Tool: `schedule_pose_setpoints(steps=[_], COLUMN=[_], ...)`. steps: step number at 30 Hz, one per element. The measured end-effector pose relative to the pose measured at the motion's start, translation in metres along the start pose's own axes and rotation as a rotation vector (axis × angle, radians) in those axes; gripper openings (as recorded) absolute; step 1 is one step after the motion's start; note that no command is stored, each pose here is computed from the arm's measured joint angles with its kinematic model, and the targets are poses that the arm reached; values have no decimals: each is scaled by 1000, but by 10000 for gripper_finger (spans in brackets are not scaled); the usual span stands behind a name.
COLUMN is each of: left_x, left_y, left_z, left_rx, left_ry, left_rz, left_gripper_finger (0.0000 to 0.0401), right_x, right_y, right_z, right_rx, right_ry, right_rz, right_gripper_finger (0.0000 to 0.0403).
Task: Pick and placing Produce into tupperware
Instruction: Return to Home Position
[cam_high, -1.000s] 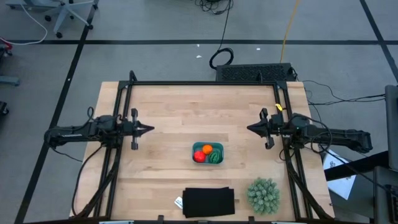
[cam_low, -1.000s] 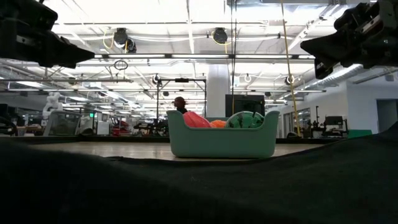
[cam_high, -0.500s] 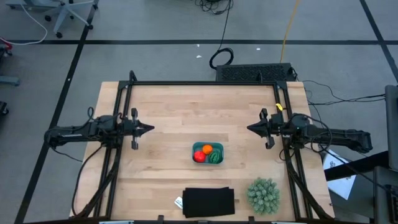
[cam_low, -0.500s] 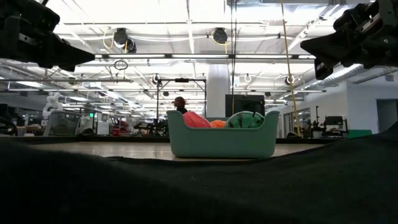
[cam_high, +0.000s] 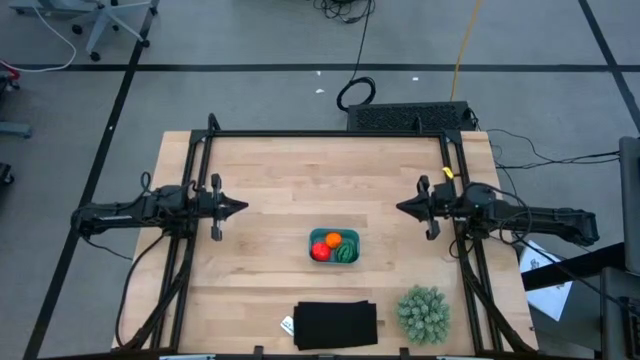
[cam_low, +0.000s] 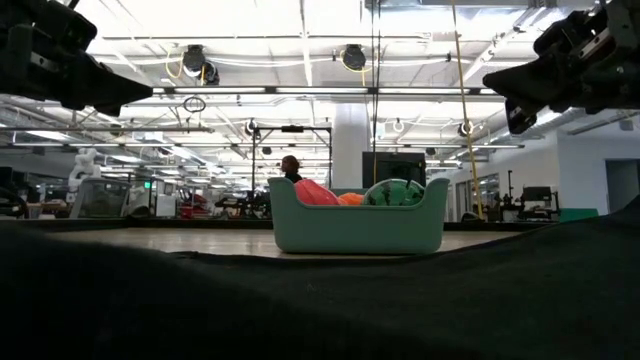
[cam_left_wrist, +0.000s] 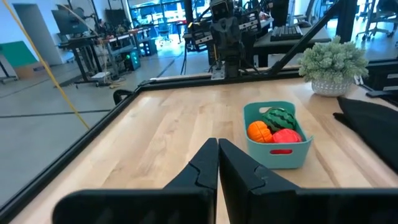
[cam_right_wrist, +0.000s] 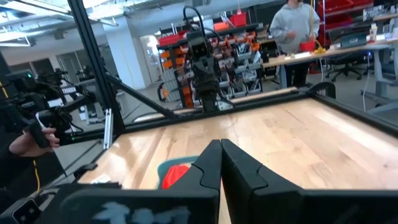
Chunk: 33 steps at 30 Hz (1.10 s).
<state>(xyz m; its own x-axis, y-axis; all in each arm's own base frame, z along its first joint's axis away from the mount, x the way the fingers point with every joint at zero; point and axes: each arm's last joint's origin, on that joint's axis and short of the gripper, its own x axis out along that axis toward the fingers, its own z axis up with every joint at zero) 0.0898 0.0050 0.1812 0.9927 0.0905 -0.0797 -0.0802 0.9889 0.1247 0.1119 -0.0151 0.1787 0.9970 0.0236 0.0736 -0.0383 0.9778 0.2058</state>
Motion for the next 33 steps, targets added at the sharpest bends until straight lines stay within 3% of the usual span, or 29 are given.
schedule_pose_setpoints(steps=[19, 33], left_x=[0, 0], left_y=[0, 0], left_z=[0, 0], left_rx=[5, 5], left_ry=[0, 0], left_rz=[0, 0], left_gripper_finger=[17, 17], right_x=[-1, 0], right_y=[-3, 1], right_z=[-12, 3], right_rx=[29, -56], right_ry=[122, -29], right_rz=[-28, 9], right_gripper_finger=[0, 0])
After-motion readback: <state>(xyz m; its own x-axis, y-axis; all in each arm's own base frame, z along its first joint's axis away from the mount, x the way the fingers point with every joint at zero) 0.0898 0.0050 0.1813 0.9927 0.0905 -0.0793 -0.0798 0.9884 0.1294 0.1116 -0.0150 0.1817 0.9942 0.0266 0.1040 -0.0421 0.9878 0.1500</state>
